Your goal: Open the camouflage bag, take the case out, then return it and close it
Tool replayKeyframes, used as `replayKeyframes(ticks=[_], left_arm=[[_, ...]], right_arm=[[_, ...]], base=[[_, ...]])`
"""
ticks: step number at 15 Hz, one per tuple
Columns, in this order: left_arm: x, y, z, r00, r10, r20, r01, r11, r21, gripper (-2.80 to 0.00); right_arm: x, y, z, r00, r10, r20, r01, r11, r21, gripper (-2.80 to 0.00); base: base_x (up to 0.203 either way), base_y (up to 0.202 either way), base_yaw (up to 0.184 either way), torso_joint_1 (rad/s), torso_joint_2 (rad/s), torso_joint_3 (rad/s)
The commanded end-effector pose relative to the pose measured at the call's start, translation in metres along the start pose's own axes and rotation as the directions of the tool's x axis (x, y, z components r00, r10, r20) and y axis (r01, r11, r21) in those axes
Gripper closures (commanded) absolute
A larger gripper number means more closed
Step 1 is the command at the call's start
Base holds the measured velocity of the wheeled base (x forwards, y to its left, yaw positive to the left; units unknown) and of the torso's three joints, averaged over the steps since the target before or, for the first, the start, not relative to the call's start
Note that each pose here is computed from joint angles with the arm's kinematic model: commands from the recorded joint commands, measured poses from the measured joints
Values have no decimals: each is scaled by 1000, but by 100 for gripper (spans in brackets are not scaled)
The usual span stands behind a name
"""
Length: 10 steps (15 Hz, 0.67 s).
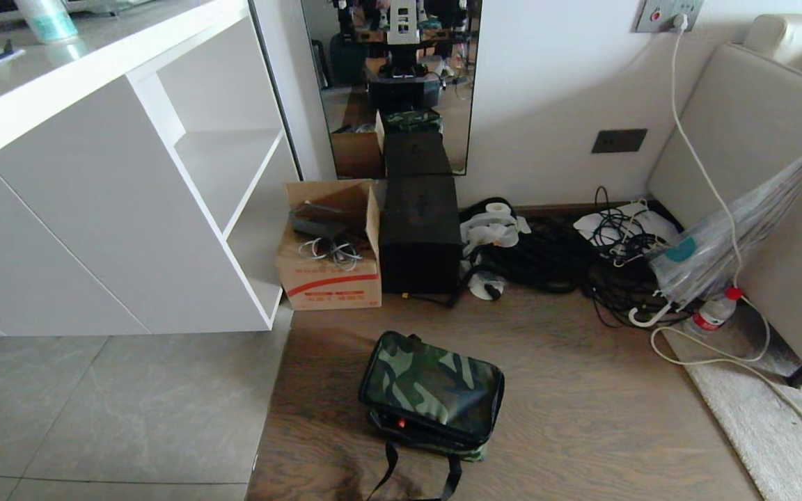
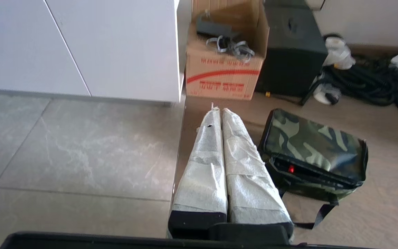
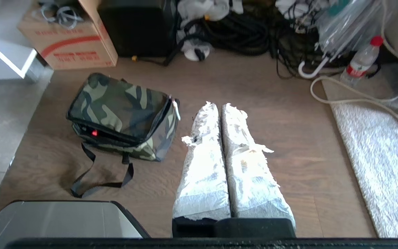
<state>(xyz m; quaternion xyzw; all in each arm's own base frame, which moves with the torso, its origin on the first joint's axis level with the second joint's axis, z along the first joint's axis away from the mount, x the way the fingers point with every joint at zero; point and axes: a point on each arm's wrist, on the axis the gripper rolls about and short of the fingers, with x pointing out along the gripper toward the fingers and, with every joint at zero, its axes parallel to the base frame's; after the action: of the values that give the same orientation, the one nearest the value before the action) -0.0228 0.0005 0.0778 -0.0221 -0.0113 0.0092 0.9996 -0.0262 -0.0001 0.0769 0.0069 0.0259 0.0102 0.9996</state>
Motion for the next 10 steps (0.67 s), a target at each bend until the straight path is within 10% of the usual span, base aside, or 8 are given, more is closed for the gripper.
replayKeyframes(ticks=[1,10], left_arm=[[1,0,-3,1000,2,-8,-2,1000,0,0],[1,0,-3,1000,1,-8,-1,1000,0,0]], right_arm=[[0,0,0,1000,1,-4,-1,1000,0,0],[0,0,0,1000,0,-4,0,1000,0,0]], base=[[0,0,0,2,2,198],[0,0,0,2,3,200]])
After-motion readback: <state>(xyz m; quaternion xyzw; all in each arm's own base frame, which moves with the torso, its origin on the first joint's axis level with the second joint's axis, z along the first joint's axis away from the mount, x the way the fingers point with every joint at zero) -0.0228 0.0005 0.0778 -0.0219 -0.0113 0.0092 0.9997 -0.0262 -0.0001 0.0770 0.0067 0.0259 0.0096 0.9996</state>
